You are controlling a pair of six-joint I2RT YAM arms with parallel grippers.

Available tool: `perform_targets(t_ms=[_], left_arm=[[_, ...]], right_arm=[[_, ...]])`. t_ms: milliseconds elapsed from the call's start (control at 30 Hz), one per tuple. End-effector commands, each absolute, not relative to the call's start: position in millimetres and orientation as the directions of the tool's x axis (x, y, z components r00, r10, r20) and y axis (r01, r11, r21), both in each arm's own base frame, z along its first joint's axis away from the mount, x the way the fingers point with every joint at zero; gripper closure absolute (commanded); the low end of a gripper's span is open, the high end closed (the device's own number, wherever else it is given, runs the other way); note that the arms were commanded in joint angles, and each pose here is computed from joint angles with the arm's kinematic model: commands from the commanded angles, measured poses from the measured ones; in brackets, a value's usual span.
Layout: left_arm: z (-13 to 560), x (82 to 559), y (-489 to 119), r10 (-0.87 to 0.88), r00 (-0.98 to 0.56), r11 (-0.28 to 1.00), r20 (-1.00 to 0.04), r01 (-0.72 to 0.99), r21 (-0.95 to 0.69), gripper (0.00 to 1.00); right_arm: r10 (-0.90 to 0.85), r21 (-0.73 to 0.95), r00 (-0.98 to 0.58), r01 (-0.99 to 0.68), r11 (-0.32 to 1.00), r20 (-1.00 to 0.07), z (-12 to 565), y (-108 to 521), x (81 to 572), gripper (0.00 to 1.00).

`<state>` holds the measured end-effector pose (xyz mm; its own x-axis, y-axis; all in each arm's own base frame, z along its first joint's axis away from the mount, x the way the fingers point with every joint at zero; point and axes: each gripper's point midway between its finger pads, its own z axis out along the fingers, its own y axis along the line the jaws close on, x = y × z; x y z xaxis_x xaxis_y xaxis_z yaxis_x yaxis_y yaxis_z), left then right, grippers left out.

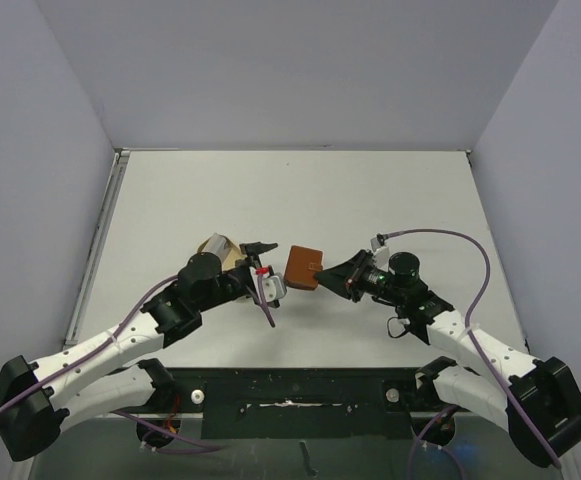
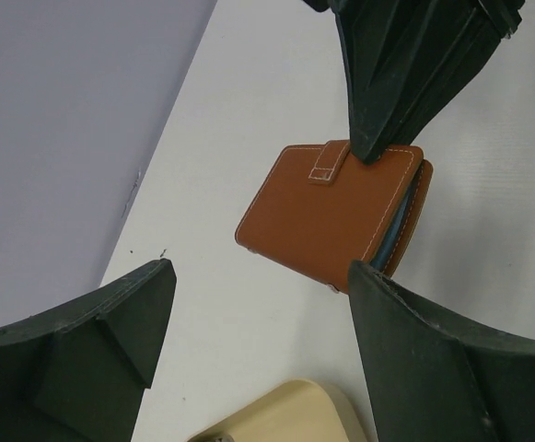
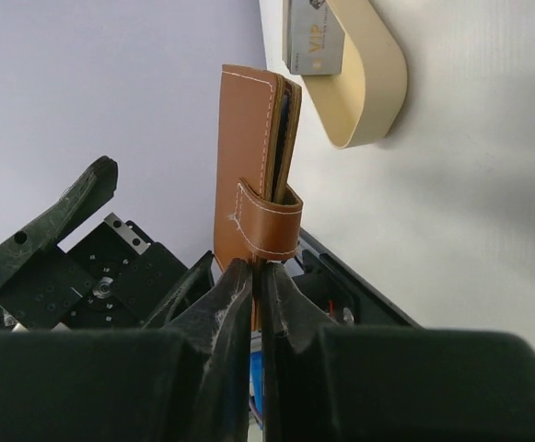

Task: Put the credit cards into the card holder
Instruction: Turn over the card holder.

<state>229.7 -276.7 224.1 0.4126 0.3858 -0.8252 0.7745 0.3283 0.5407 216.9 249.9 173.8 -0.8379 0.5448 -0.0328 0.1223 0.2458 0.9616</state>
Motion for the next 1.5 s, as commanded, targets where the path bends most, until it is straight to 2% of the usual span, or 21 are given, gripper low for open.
perform_targets(t_ms=[0,233,733,1033,1167,1333,1367,1400,1467], left_arm=[[242.5,231.8,-281.9,0.401,0.530,0.280,-0.747,0.706,0.651,0.25],[235.6,221.2,-284.7,0.405,0.536,0.218,-0.741,0.730,0.647,0.25],[224.3,210.2,-287.1,0.422,0.521,0.168,-0.742,0.759,0.629,0.26],[235.8,217.8,-293.1,0.396,0.552,0.211,-0.734,0.723,0.658,0.34],[235.5,218.6,-296.6,0.392,0.567,0.198,-0.724,0.717,0.668,0.47],[240.2,214.7,-299.1,0.372,0.577,0.189,-0.727,0.720,0.668,0.86],[240.0,213.7,-299.2,0.369,0.572,0.189,-0.733,0.726,0.661,0.93],[239.7,212.7,-299.4,0.365,0.566,0.190,-0.739,0.732,0.654,1.00],[239.6,211.1,-299.4,0.356,0.539,0.204,-0.763,0.752,0.626,1.00]], right_arm=[[0.492,0.993,-0.870,0.029,0.112,-0.030,214.9,262.2,211.7,1.00],[0.504,0.991,-0.862,0.018,0.135,-0.053,218.3,261.6,214.2,1.00],[0.528,0.988,-0.845,-0.005,0.156,-0.087,229.3,260.4,221.0,1.00],[0.504,0.990,-0.860,-0.010,0.139,-0.079,236.6,268.1,218.2,1.00],[0.499,0.991,-0.864,-0.010,0.135,-0.076,238.6,270.7,217.9,1.00],[0.492,0.989,-0.867,-0.010,0.145,-0.081,236.7,271.6,217.3,1.00],[0.489,0.987,-0.868,-0.014,0.159,-0.091,235.3,271.4,216.9,0.97],[0.488,0.983,-0.866,-0.021,0.184,-0.110,233.4,270.3,216.9,0.90],[0.486,0.964,-0.854,-0.059,0.260,-0.184,228.3,265.7,217.3,0.72]])
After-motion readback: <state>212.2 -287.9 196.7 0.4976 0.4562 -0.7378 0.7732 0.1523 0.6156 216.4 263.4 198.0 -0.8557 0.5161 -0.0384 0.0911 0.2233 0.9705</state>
